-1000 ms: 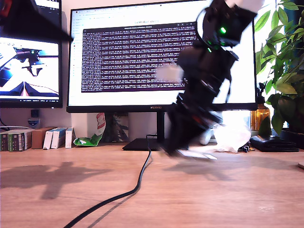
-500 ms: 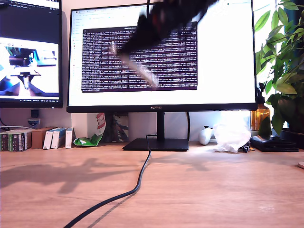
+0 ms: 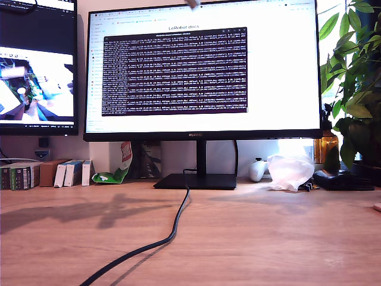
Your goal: Pick the metallic laser pointer with your right arm, pass it to your left arm, then place it down to the left side of the table
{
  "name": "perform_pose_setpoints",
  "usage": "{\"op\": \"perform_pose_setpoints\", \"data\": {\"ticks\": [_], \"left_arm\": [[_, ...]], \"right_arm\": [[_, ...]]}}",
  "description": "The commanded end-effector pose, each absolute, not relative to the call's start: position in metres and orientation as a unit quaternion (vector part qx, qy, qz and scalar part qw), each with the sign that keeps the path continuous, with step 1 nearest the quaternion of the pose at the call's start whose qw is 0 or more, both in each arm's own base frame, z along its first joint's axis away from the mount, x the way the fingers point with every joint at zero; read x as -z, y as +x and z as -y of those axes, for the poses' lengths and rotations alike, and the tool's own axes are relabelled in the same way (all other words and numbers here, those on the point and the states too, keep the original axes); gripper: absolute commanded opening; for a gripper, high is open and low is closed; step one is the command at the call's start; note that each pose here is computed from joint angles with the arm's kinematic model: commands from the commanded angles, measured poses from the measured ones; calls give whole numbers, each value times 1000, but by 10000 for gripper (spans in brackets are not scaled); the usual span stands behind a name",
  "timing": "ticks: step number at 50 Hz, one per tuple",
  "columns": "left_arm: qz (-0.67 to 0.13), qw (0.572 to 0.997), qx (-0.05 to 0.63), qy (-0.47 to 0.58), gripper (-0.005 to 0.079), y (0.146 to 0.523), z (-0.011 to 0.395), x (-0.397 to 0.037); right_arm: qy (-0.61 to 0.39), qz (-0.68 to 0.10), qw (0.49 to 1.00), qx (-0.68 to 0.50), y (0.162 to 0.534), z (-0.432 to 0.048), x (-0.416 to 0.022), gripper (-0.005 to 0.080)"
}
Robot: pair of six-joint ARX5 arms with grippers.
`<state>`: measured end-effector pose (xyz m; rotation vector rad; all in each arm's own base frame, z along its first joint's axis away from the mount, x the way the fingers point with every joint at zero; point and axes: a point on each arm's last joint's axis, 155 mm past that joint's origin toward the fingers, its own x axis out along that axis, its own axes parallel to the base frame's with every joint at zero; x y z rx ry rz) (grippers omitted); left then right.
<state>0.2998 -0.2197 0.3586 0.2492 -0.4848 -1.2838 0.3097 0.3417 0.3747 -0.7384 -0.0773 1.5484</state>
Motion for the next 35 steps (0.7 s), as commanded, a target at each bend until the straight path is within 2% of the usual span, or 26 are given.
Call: {"op": "perform_pose_setpoints", "data": {"ticks": [1, 12, 35], "left_arm": [[224, 772, 587, 93, 225, 307, 222, -360], [234, 790, 565, 34, 385, 312, 232, -377], [230, 753, 616, 13, 384, 282, 263, -378]], "right_arm": [[-320, 44, 648, -690, 300, -350, -382, -10], [-325, 82, 638, -693, 291, -367, -394, -10], [-330, 108, 638, -688, 291, -373, -403, -10]]}}
